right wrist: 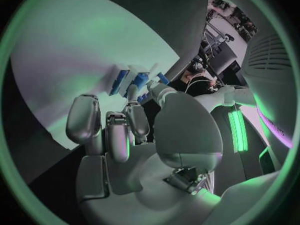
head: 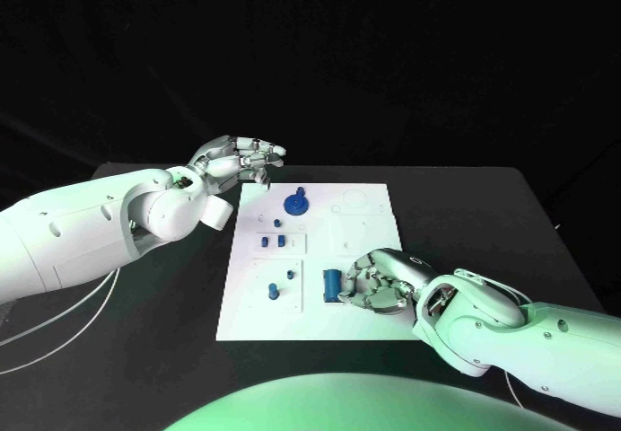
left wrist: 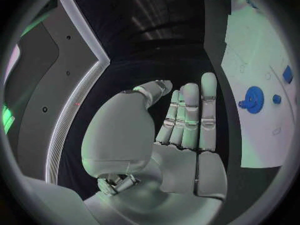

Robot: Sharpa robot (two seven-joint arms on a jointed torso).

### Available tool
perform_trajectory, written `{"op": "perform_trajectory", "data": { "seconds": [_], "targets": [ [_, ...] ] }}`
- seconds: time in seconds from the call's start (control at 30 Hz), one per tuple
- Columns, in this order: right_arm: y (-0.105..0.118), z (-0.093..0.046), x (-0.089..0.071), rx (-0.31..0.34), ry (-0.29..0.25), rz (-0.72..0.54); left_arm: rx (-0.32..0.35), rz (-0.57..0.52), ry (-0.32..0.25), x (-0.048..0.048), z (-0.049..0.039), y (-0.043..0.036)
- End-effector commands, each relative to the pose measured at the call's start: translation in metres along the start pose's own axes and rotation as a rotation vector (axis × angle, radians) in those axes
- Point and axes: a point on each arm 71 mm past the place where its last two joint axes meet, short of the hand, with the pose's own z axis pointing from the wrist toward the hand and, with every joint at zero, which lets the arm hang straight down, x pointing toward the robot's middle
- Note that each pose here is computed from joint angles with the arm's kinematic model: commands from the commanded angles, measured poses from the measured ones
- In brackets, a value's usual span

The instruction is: Assemble the parts on the task board

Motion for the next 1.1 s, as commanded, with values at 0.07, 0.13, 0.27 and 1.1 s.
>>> {"op": "perform_trajectory", "data": {
  "seconds": [0.07,0.13,0.27,1.1],
  "targets": [
    [0.005,-0.002,-0.013,-0.159,-0.103,0.167,0.021,-0.005,-0.002,0.0011,0.0011,-0.0003],
    [-0.002,-0.001,-0.023,-0.183,-0.142,0.249,0.03,-0.01,-0.021,-0.0003,0.0013,0.0015],
    [-0.024,0.011,-0.041,-0.151,-0.185,0.407,0.048,-0.022,-0.062,-0.0031,0.0017,0.0057],
    [-0.117,0.076,-0.118,0.03,-0.437,0.783,0.059,-0.105,-0.253,-0.0102,0.0155,0.0588]
  ]
}}
